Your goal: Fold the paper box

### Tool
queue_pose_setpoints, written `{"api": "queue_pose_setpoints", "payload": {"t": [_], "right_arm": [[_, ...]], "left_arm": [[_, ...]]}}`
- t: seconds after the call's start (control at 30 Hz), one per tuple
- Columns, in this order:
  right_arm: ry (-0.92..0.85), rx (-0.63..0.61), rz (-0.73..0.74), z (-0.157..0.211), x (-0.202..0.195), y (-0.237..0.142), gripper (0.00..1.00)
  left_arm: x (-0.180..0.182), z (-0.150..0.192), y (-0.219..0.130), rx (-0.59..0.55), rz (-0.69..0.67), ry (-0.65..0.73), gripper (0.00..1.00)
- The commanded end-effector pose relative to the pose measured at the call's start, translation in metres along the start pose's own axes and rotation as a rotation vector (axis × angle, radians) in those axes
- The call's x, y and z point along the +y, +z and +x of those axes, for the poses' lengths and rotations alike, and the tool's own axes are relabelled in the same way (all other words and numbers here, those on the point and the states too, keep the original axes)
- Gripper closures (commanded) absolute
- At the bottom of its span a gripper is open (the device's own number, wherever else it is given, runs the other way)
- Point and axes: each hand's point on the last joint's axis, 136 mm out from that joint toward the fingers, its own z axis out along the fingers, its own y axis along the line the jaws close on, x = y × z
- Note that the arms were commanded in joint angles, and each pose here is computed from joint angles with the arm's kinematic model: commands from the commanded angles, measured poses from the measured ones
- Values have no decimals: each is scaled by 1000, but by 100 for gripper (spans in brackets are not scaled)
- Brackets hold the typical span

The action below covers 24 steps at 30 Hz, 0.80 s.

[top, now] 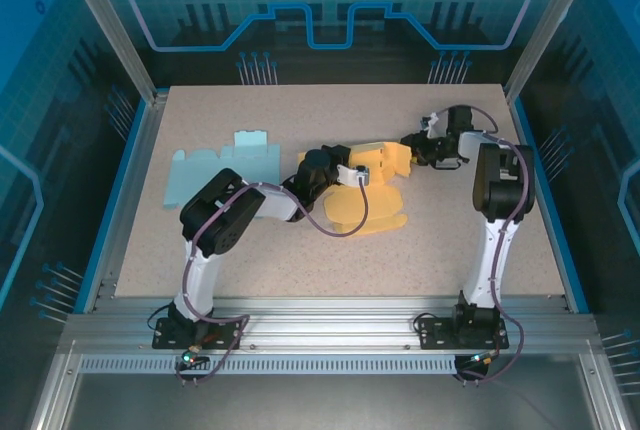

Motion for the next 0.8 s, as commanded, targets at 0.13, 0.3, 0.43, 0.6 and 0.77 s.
{"api": "queue_pose_setpoints", "payload": {"t": [0.13, 0.3, 0.43, 0.6, 0.77], "right_arm": [[-105, -39, -42, 18, 39, -6, 62], [-135, -44, -3, 32, 46, -2, 62], [-142, -63, 18, 40, 47, -4, 62], [-151, -83, 40, 55, 49, -6, 62], [-180, -92, 44, 67, 54, -4, 62]], "left_arm": [[0, 0, 5, 4, -14, 31, 100], [-1, 1, 4, 6, -11, 30, 100], [-3, 2, 3, 8, -8, 32, 100], [-3, 2, 3, 7, -11, 33, 100], [-2, 2, 3, 5, -15, 33, 100]]}}
